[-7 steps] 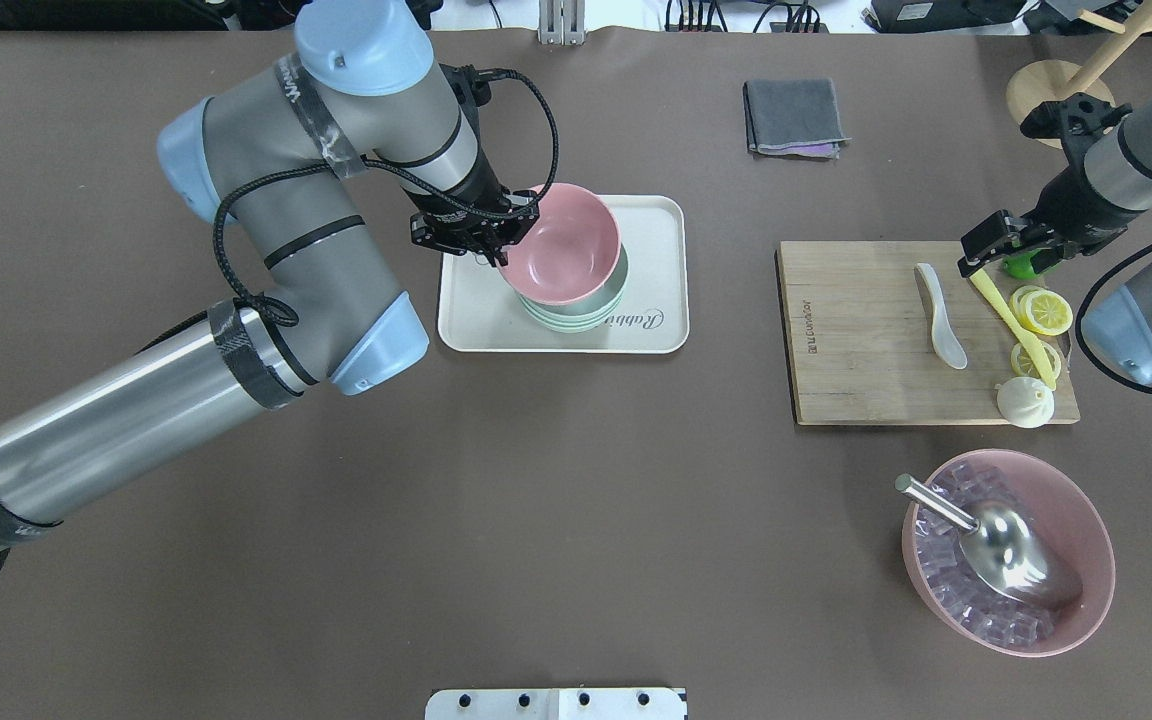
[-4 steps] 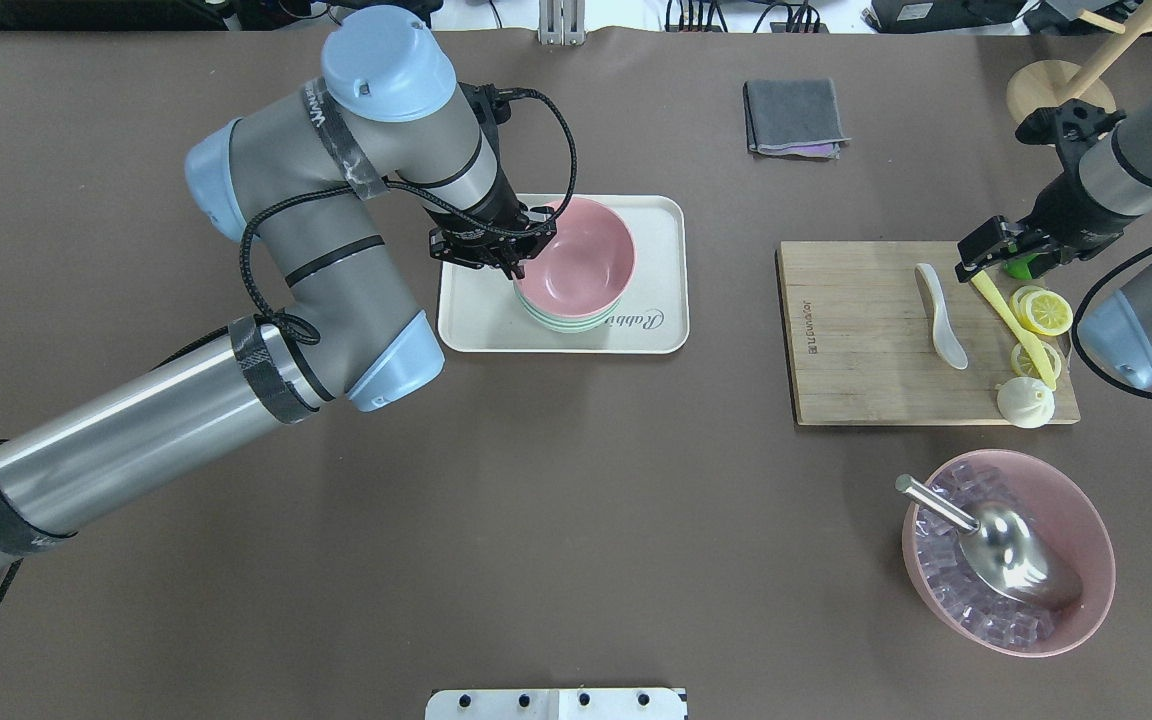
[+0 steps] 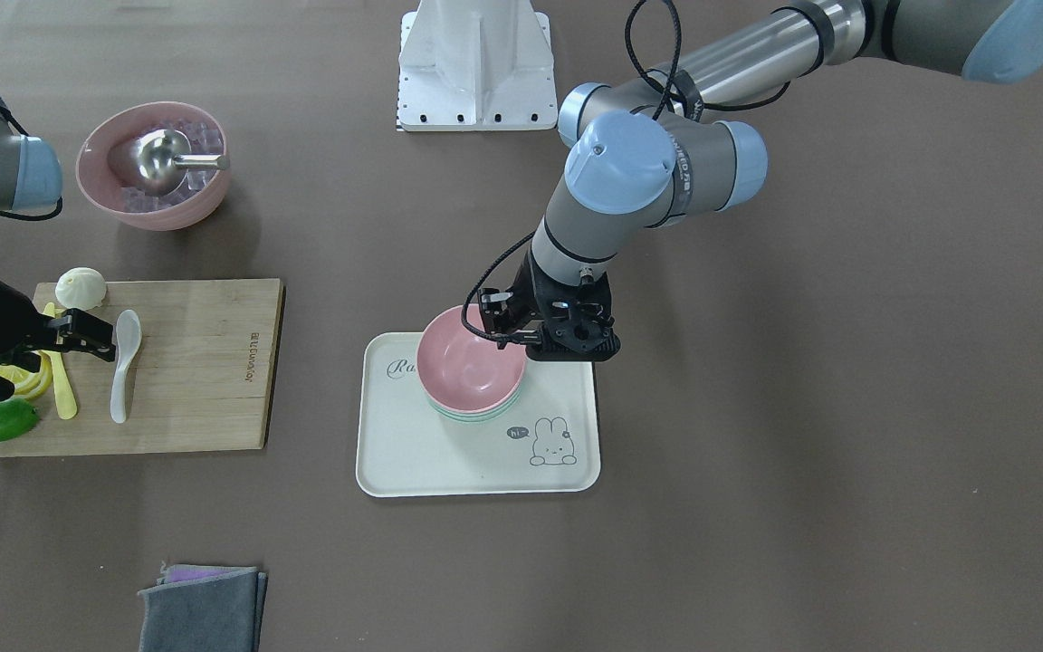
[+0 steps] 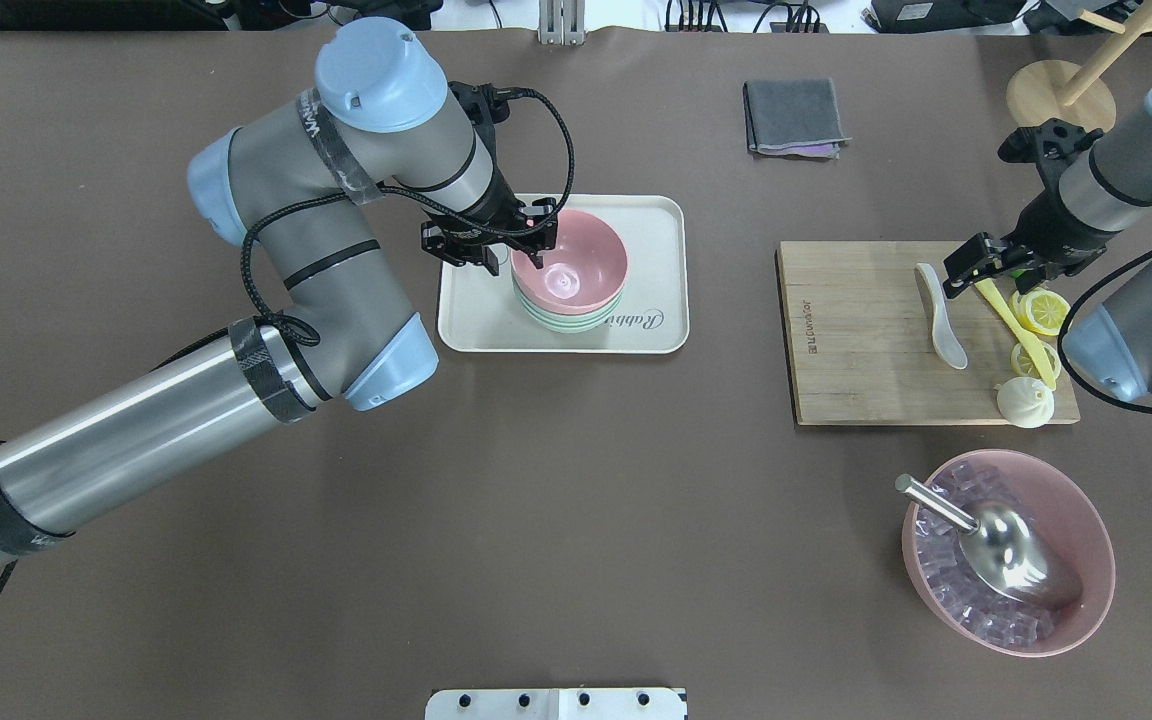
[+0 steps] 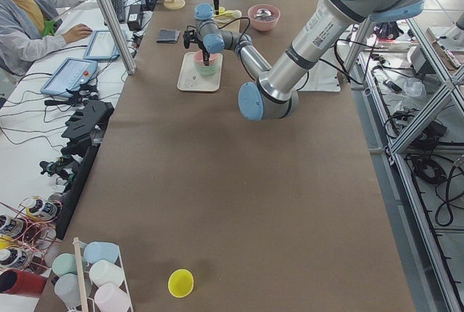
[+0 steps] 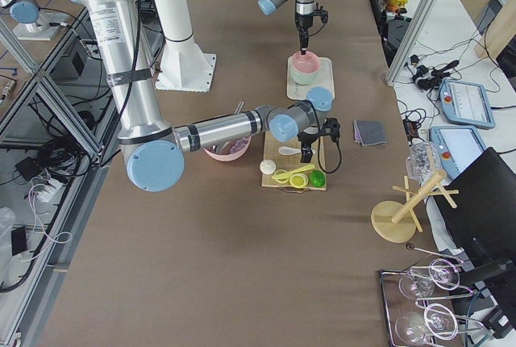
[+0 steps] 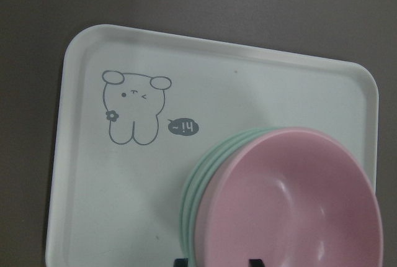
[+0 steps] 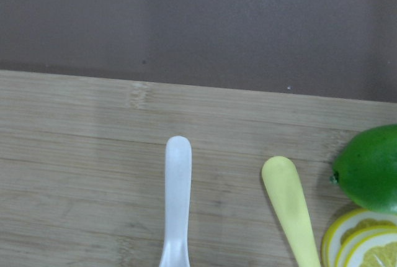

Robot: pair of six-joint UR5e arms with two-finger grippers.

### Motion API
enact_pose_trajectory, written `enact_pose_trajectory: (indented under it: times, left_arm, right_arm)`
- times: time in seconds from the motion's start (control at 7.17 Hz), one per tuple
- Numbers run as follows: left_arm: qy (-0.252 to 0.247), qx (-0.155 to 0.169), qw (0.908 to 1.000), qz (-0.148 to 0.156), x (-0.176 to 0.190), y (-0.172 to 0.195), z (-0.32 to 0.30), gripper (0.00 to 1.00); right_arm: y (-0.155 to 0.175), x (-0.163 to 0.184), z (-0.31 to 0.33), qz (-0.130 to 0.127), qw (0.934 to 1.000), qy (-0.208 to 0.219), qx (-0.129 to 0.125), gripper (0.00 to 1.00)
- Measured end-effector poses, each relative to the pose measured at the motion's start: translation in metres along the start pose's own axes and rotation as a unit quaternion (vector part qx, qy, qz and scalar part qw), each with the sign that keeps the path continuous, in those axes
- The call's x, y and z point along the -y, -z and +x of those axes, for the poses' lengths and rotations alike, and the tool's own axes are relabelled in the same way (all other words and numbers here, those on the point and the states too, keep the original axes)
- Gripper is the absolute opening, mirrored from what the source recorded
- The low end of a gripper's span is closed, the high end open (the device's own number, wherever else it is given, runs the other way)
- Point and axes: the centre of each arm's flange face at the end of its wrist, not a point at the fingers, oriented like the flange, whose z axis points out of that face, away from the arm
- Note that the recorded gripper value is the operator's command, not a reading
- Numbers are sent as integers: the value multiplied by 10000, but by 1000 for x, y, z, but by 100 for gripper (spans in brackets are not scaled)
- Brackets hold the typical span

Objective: Stack pink bowl on green and place spoon
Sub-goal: 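Lower the pink bowl into the green bowl while the right gripper reaches the spoon, then grasp the white spoon with the right gripper while the left arm withdraws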

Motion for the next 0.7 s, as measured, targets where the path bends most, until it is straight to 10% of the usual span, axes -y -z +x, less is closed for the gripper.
enact_pose_trajectory:
  times: [0.56,0.7]
  left_arm:
    - [-1,-6,10000,24,-4,2,-17,98]
    - [-8,-19,10000,32,-7,4,-22,98]
  right_arm:
    - [-35,-1,-22,-165,9997,-38,-186,66]
    - [-43,0,-25,-182,9996,-35,-226,16]
